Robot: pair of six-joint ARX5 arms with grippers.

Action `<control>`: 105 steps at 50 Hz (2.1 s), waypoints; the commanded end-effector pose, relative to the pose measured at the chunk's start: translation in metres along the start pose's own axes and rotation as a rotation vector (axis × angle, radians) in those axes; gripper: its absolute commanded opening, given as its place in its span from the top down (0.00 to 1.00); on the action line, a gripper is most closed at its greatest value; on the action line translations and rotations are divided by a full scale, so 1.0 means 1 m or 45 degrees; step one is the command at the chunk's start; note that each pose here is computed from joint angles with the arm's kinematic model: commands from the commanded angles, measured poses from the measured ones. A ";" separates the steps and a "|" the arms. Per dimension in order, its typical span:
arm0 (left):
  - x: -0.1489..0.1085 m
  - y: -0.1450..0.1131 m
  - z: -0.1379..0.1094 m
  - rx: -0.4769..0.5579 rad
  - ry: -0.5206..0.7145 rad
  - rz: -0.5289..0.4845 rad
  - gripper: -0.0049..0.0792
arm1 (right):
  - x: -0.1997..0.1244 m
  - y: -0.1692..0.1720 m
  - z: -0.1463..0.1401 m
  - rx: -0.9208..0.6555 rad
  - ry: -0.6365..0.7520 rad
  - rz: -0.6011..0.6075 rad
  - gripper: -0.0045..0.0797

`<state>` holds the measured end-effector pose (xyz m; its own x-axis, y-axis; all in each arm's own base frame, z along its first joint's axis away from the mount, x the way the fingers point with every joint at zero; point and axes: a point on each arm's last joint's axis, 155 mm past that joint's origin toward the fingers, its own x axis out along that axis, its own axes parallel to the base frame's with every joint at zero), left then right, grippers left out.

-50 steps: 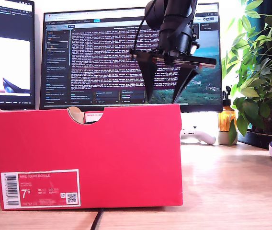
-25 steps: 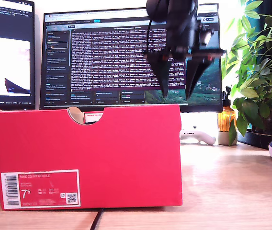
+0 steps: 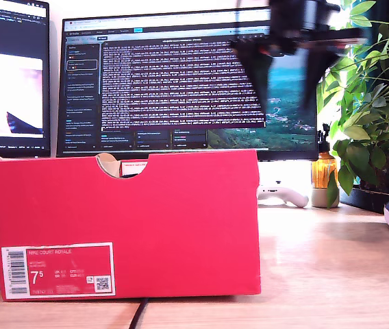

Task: Pack the blue shoes by picking the first shoe and placing it inside the red shoebox, left side, then picking and rotating the second shoe and placing it in the shoebox

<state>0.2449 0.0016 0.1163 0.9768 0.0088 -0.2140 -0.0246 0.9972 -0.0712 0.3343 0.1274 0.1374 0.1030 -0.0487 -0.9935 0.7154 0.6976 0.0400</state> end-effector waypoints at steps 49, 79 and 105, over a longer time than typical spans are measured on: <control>0.004 0.000 -0.014 -0.004 0.028 -0.002 0.95 | 0.013 -0.166 -0.004 0.734 0.013 -0.149 0.11; 0.004 0.000 -0.014 -0.004 0.027 -0.002 0.95 | 0.038 -0.187 0.000 0.981 -0.042 -0.225 0.11; 0.004 0.000 -0.014 -0.004 0.028 -0.002 0.95 | 0.082 -0.180 -0.005 1.158 -0.038 -0.151 0.11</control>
<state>0.2449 0.0015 0.1164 0.9769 0.0084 -0.2137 -0.0242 0.9972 -0.0713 0.2185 0.0019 0.0574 0.0281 -0.1109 -0.9934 0.9916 -0.1224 0.0417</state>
